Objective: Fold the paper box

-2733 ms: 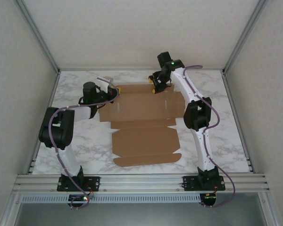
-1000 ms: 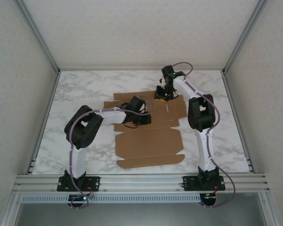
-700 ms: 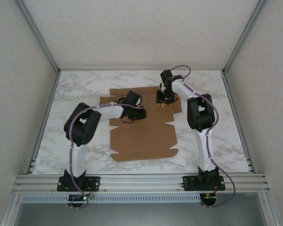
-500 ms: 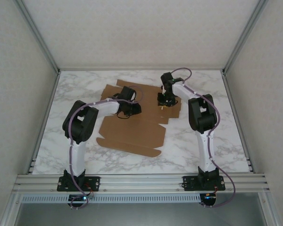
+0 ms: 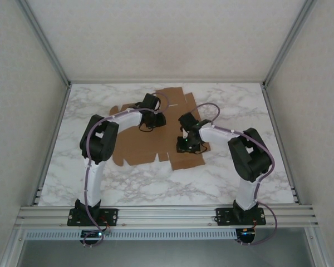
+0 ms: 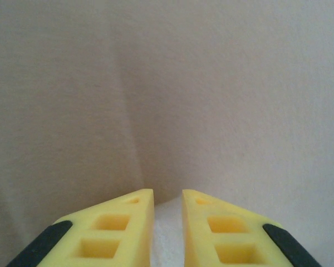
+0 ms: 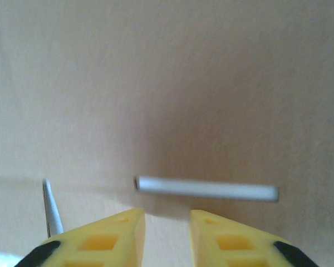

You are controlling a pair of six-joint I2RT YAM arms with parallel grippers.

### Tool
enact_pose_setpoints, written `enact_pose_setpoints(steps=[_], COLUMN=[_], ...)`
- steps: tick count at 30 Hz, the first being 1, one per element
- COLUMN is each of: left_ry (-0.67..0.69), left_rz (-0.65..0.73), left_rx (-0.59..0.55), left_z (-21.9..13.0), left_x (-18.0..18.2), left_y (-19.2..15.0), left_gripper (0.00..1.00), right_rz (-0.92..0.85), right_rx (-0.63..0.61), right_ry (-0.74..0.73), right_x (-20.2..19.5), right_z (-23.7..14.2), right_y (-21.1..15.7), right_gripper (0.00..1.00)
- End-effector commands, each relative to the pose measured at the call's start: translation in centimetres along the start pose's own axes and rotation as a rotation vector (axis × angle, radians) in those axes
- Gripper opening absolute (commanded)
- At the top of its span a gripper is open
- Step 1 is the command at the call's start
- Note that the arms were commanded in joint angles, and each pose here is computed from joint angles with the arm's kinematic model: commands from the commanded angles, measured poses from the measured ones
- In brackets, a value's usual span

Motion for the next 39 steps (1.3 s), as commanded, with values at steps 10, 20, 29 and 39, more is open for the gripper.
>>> enact_pose_setpoints(steps=[10,20,29,39], left_ry=[0.002,-0.006,0.009,0.01], left_rz=[-0.109,-0.164,-0.174,-0.179], left_rx=[-0.136,-0.057,-0.019,-0.001], left_z=[-6.6,-3.6,-2.4,-1.9], left_x=[4.5,6.9,8.1,8.5], left_y=[2.1,0.5,-0.5,-1.1], left_gripper=[0.21,0.18,0.17,0.17], right_rz=[0.129,0.128,0.15,0.14], right_rx=[-0.305,-0.195,-0.095,-0.065], right_ry=[0.188,0.133,0.247,0.321], right_x=[-3.8,-8.3,-9.5,-8.5], right_z=[-10.5,-7.4,-4.0,-2.6], right_y=[8.3,15.1,15.7,15.4], right_gripper=[0.63,0.65,0.61,0.38])
Point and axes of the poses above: each hand's point on the last joint's axis, 136 mm out from that joint toward the fingers, its own z axis out along the fingers, its own x axis along the line the jaws close on, y = z × x, the point moved 4 cm from there along -z, back along the fingers, and after that the axes turned 4 degrees about z, right-handed, at the moved point
